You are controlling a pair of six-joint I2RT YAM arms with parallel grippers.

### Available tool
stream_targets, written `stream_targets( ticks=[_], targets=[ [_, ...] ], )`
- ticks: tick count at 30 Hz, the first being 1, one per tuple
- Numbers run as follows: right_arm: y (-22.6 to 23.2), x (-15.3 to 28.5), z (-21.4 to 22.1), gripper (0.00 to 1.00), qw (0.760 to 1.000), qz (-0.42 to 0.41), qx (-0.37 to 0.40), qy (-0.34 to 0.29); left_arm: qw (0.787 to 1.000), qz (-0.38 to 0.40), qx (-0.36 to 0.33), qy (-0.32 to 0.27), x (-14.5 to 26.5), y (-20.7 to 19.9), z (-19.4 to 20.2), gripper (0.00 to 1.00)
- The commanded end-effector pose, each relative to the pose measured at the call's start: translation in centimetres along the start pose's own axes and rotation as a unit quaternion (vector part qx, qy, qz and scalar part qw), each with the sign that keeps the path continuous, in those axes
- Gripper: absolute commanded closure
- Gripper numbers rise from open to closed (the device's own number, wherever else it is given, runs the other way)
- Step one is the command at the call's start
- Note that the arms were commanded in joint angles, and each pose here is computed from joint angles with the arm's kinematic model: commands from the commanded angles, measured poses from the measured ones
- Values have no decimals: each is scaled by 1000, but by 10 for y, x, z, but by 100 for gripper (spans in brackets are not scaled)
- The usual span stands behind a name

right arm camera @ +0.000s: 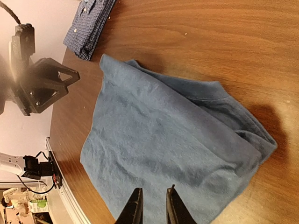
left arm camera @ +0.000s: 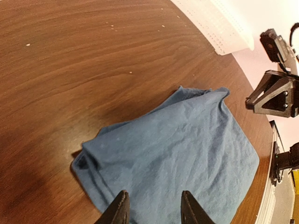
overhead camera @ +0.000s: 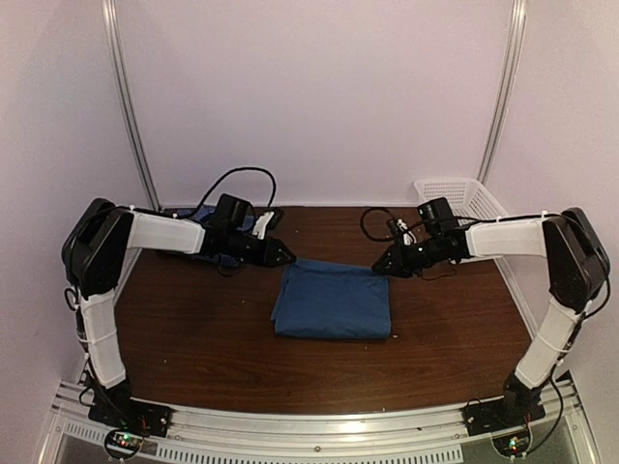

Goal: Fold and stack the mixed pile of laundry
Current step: Smooth out the square-folded T-shirt at the center of the board.

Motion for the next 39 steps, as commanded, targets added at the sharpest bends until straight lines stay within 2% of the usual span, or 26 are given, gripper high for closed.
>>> stream_targets(
  ticks=[1,7,11,13,17,22,24,27,30,35,39],
  targets=[
    [-7,-30,-16,83,1000,-19,6,5,998,52,-19,-23,-28,-3,-15,62],
    [-48,-62,-43,84,1000,5,-13,10,999,40,2,-1,-65,27,-8,63],
    [-70,-78,-54,83,1000,9,-27,11,999,17,34,3,-76,52,2,63],
    [-74,-83,-57,79,999,2,-34,11,999,8,54,3,-75,64,9,63],
    [-58,-70,-61,63,999,-26,-34,1,998,-9,55,5,-64,73,10,61],
    [4,5,-59,57,997,-53,10,-49,998,-59,-6,-26,-18,50,-27,56],
    [6,26,-46,58,998,-38,8,-58,997,-68,-24,-35,1,36,-39,54],
    [-13,37,-15,61,999,-1,-23,-44,994,-76,-70,-30,12,-1,-51,52],
    [-35,35,18,65,998,19,-54,-24,991,-65,-119,3,-3,-50,-51,52],
    [-64,35,51,68,995,20,-98,-23,983,-35,-171,57,-53,-121,-32,52],
    [-70,22,62,71,993,-12,-114,-16,978,-25,-176,108,-99,-136,4,53]
  ],
)
Point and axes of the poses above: each gripper's point midway between its finger pads, its own x axis back along the fingers, its own y axis along the line the jaws close on, z = x × y, the point moved 5 cm from there along x, back along the fingers, and after that the axes turned 6 degrees about -x, right-handed, at the moved point
